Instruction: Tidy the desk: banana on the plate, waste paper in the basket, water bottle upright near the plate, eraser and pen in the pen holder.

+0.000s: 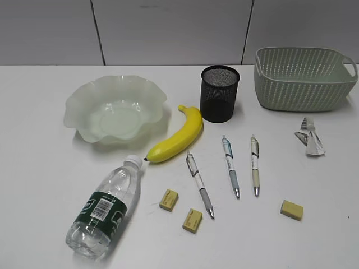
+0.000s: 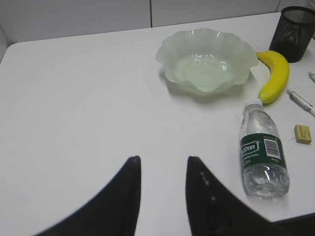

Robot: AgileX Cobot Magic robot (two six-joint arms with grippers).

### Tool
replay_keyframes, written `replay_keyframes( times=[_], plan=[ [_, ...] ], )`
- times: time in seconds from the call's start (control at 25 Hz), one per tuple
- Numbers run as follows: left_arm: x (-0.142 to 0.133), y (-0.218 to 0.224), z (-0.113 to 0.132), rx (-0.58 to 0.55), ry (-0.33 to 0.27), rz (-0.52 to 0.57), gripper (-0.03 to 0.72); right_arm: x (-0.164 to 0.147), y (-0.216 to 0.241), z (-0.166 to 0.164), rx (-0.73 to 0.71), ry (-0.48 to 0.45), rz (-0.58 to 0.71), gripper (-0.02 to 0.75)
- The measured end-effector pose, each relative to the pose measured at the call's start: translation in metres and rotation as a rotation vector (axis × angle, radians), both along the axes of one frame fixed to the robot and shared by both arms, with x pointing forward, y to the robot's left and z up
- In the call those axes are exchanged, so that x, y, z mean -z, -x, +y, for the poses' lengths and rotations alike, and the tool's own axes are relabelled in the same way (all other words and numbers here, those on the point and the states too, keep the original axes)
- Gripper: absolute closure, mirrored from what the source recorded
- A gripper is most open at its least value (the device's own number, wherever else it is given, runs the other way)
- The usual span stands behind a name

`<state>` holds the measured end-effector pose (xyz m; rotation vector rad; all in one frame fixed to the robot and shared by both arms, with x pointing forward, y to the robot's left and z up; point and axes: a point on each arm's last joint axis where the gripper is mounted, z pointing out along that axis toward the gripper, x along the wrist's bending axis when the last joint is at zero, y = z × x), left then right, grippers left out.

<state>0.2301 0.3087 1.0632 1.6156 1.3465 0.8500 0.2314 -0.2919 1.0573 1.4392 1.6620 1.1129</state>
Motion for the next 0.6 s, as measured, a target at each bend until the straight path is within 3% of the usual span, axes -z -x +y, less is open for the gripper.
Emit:
replay_keyframes(
  times=[0.6],
  plan=[
    [0.0, 0.0, 0.0, 0.0, 0.0, 0.0, 0.452, 0.0, 0.0, 0.0, 0.0, 0.0, 0.0, 0.419]
  ],
)
